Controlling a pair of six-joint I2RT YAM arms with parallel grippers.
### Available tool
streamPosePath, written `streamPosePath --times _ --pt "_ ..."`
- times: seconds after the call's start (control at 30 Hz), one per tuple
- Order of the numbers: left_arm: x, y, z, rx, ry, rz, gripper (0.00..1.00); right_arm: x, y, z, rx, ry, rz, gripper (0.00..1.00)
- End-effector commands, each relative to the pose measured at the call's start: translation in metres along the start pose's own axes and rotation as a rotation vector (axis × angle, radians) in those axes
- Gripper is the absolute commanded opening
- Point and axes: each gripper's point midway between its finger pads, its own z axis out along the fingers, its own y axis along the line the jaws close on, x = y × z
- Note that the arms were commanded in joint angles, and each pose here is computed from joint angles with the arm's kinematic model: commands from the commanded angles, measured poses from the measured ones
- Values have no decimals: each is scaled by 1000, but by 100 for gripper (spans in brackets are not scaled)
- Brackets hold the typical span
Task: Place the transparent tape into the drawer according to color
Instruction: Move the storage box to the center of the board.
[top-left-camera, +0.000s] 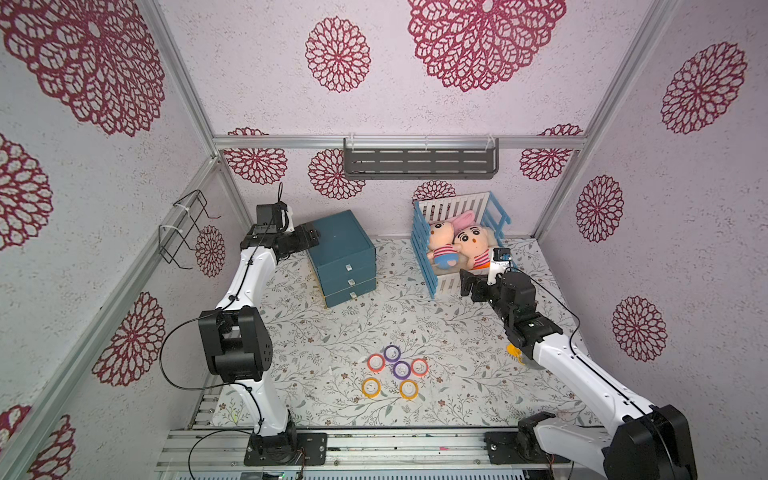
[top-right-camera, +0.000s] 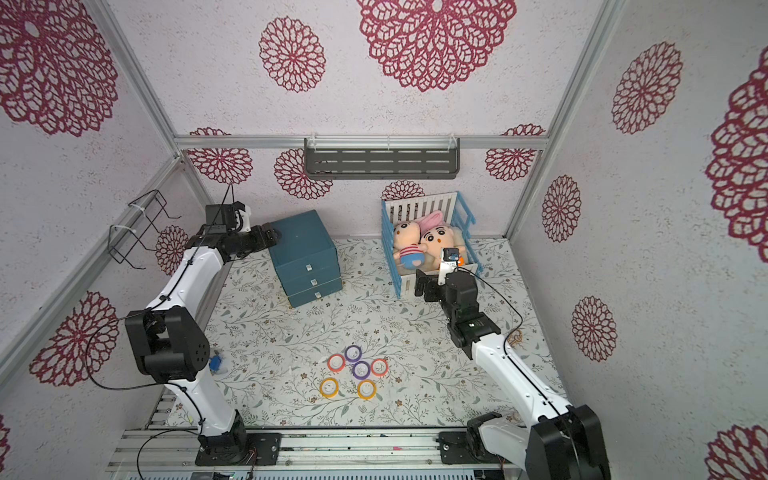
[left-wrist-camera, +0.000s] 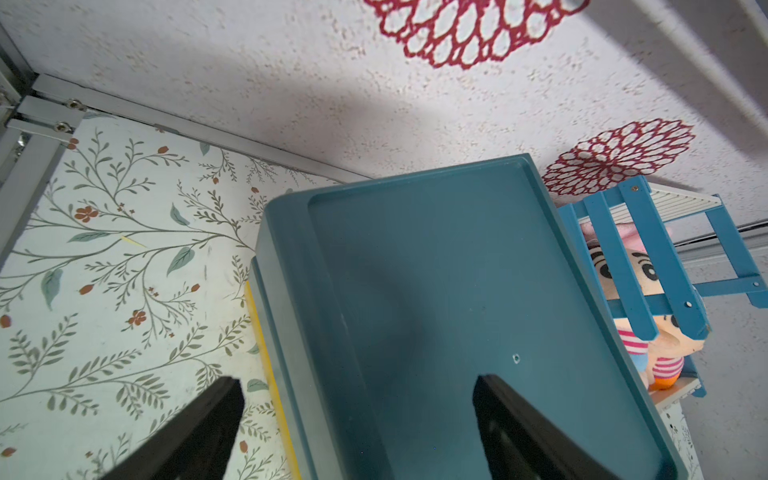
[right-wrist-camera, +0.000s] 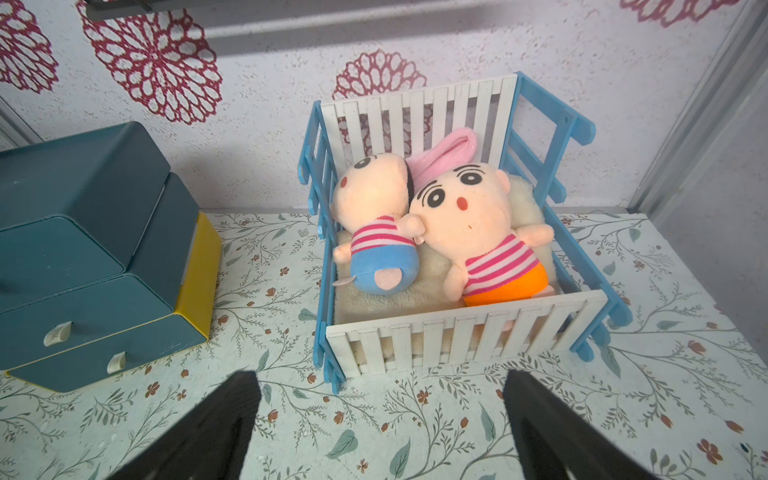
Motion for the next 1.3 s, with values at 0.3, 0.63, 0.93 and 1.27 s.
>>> streamPosePath --times 0.3,0.63,0.93,1.27 --pt "30 -53 19 108 95 111 92 -25 11 -11 -52 -66 30 99" --pt "54 -90 32 178 153 151 89 -19 23 -5 -123 -41 48 99" --pt "71 -117 47 207 191 196 88 -14 38 1 -200 -20 72 99" --pt "88 -130 43 219 215 196 88 -10 85 5 -334 4 104 99"
